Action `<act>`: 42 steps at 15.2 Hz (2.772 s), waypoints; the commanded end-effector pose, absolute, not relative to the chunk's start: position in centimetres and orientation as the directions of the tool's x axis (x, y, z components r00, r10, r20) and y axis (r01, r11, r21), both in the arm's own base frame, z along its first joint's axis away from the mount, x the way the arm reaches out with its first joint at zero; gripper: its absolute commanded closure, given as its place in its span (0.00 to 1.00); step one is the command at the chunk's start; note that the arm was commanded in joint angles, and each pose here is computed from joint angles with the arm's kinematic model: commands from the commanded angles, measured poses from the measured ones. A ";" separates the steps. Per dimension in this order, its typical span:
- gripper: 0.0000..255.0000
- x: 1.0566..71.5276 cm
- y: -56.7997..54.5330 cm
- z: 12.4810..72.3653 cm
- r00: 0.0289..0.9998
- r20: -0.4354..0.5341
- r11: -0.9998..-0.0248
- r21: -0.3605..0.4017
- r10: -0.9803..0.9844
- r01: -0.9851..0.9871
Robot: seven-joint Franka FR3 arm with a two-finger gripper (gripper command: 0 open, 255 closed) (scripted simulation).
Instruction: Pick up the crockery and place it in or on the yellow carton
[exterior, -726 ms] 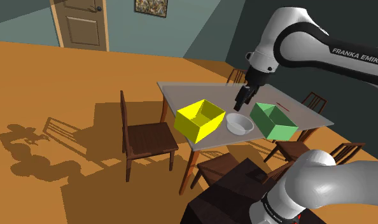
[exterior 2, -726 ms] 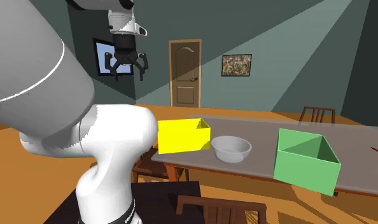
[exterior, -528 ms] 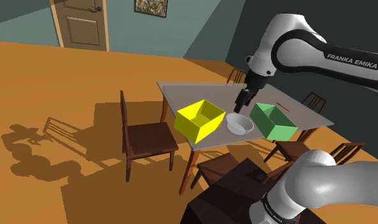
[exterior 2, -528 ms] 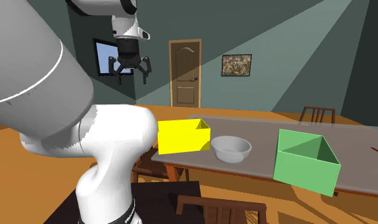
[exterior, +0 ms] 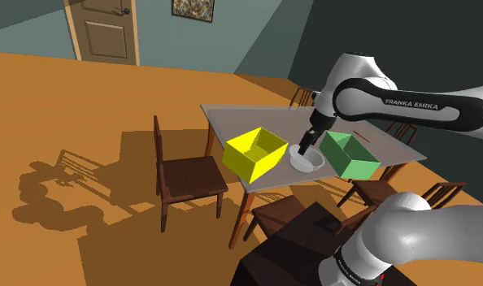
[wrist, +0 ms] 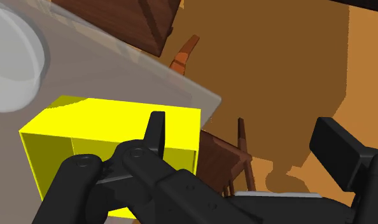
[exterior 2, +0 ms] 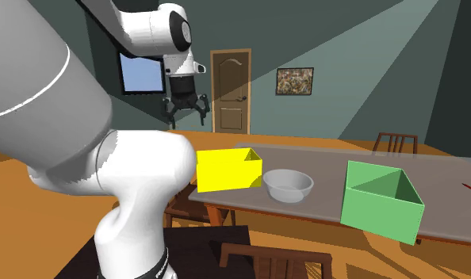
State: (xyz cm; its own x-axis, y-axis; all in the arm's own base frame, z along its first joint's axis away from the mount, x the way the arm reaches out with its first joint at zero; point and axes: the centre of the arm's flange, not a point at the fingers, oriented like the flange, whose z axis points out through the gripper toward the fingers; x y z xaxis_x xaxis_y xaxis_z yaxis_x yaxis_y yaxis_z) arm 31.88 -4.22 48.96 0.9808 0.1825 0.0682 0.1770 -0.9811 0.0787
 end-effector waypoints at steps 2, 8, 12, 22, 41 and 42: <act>0.00 32.5 -6.4 46.0 0.978 0.079 -0.978 0.103 0.192 0.184; 0.00 33.9 -11.3 40.5 0.973 0.095 -0.970 0.150 0.209 0.194; 0.00 34.9 -14.6 36.9 0.970 0.105 -0.963 0.180 0.221 0.200; 0.00 37.8 -23.4 28.5 0.959 0.129 -0.943 0.257 0.251 0.212; 0.00 41.5 -31.8 18.6 0.950 0.146 -0.923 0.317 0.276 0.219; 0.00 41.5 -31.8 18.6 0.950 0.146 -0.923 0.317 0.276 0.219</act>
State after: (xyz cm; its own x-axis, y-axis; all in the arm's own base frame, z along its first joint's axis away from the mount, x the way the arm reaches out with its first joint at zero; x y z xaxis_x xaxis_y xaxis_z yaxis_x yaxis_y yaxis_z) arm 41.46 -31.75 18.64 0.9501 0.2757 0.1461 0.2191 -0.9227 0.3171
